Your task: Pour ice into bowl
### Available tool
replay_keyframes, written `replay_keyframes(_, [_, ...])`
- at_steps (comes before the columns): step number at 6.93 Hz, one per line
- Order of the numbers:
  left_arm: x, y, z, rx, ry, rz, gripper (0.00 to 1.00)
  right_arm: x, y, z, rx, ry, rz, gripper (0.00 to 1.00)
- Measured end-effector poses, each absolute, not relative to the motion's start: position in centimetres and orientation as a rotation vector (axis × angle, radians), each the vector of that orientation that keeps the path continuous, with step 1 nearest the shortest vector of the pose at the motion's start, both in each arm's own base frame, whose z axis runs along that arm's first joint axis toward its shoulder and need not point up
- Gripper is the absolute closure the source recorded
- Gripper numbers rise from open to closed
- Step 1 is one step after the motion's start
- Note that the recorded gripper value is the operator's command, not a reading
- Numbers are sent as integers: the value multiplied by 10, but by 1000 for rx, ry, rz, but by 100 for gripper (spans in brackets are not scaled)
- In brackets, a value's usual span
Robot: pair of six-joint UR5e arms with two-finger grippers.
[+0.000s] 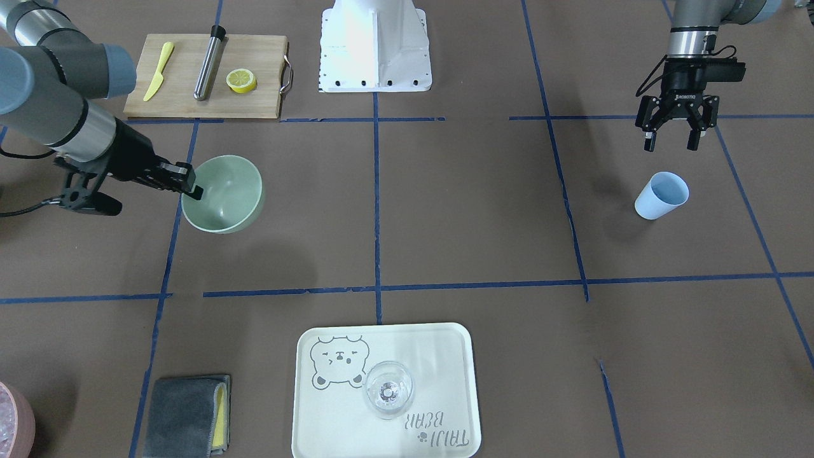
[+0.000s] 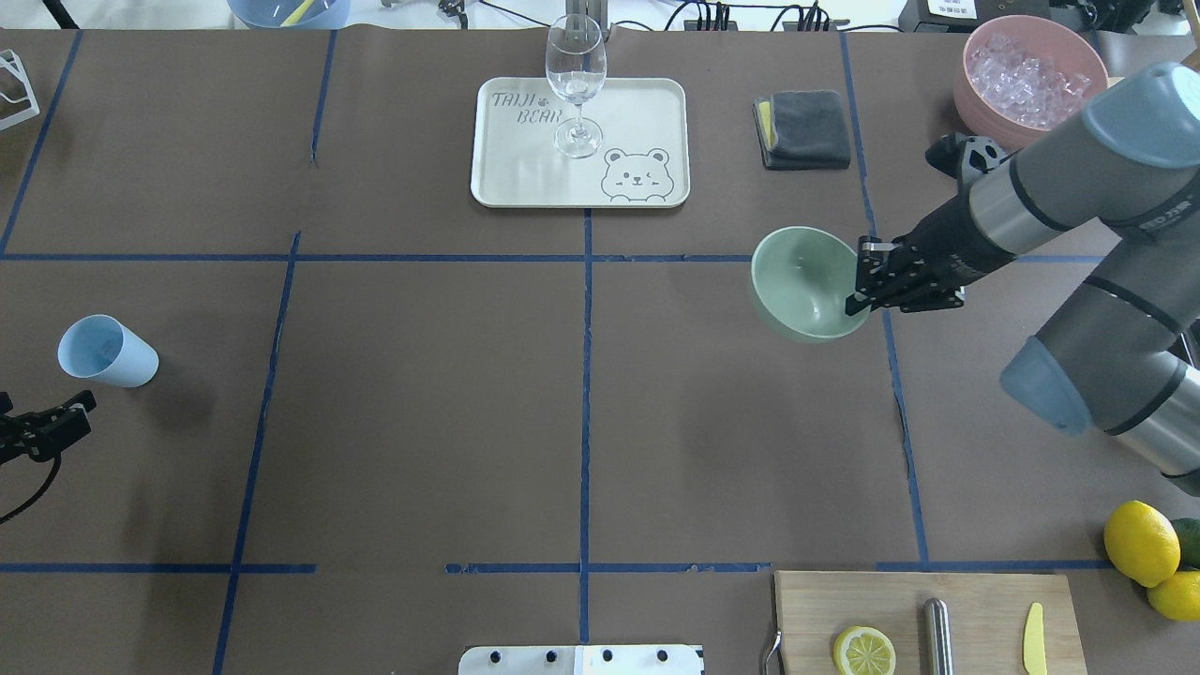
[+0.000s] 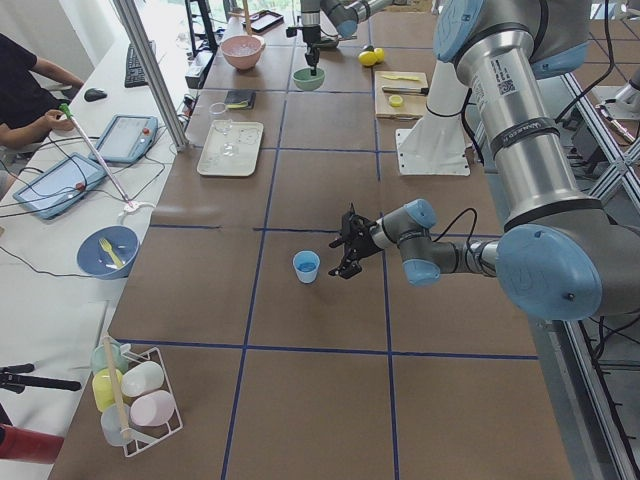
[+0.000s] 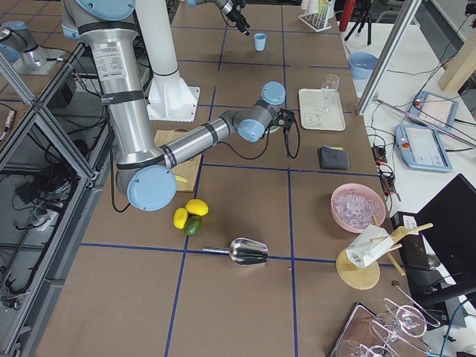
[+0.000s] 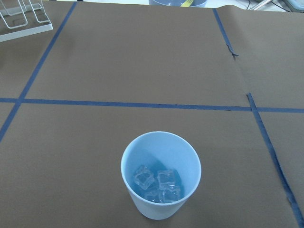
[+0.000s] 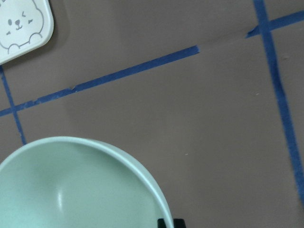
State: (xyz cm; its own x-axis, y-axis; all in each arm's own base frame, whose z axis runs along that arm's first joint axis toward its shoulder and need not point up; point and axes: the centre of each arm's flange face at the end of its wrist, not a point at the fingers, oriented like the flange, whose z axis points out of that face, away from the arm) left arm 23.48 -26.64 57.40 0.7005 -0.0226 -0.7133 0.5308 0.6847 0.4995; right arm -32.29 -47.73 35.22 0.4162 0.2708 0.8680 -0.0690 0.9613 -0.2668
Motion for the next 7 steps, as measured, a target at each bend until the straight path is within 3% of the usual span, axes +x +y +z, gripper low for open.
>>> replay_keyframes(4, [275, -278, 599, 832, 708, -367, 0, -420, -459, 227, -230, -1068, 215, 100])
replay_keyframes(7, [307, -294, 612, 914, 675, -408, 0, -469, -428, 186, -207, -1033, 172, 100])
